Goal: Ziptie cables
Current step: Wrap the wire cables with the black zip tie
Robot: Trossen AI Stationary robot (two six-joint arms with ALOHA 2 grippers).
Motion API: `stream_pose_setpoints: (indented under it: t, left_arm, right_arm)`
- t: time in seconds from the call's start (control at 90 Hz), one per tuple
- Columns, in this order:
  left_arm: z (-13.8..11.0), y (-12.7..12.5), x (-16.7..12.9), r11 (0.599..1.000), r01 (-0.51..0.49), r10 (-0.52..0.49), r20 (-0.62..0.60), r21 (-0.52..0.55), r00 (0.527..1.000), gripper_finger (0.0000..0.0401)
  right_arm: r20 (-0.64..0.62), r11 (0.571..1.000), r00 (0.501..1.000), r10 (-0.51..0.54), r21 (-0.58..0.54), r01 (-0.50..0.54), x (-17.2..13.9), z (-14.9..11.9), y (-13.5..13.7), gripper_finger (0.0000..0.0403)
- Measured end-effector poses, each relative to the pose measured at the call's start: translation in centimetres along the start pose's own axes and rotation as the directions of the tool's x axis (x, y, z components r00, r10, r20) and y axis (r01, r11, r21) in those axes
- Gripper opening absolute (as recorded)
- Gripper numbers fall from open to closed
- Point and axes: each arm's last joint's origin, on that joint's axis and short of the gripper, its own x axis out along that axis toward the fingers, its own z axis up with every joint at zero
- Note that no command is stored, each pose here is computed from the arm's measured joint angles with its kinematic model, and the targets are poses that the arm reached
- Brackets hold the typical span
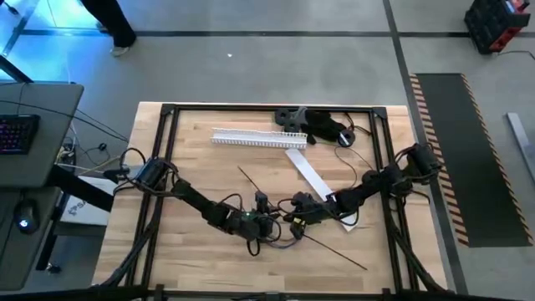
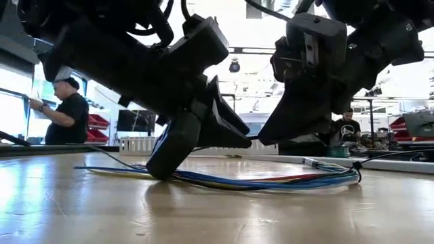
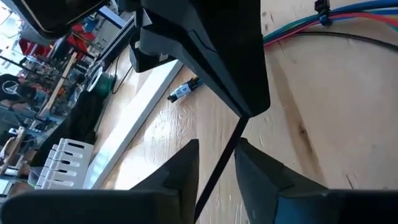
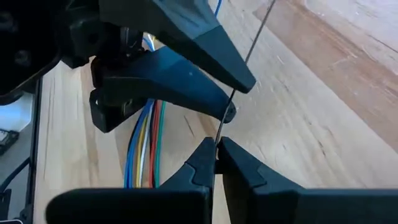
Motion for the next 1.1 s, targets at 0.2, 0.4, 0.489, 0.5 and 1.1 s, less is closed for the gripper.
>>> stream_pose_setpoints:
  t: [0.2,0.4,0.489,0.5,1.1]
  left_arm:
    - [-0.16,0.03,0.12,1.000,0.024,-0.024,-0.002,-0.016,1.000,0.0041]
    - [-0.40,0.38,0.55,0.998,0.050,-0.050,-0.004,-0.024,0.999,0.0079]
    - [-0.44,0.47,0.64,0.998,0.051,-0.051,-0.005,-0.028,0.999,0.0109]
    - [-0.44,0.47,0.64,0.998,0.050,-0.050,-0.005,-0.028,0.999,0.0112]
    - [-0.21,-0.11,0.04,0.998,0.033,-0.033,0.000,-0.046,0.999,0.0007]
  right_arm:
    - [0.001,1.000,1.000,0.000,0.006,0.000,0.00,0.01,-0.01,0.0000]
    - [0.015,1.000,1.000,0.025,0.012,-0.026,0.00,0.17,0.23,0.0000]
    - [0.020,0.999,0.999,0.046,0.011,-0.046,-0.02,0.28,0.40,0.0000]
    - [0.019,0.999,0.999,0.047,0.010,-0.047,-0.02,0.28,0.41,0.0000]
    - [0.008,0.999,0.999,0.041,0.003,-0.041,-0.01,0.19,0.33,0.0000]
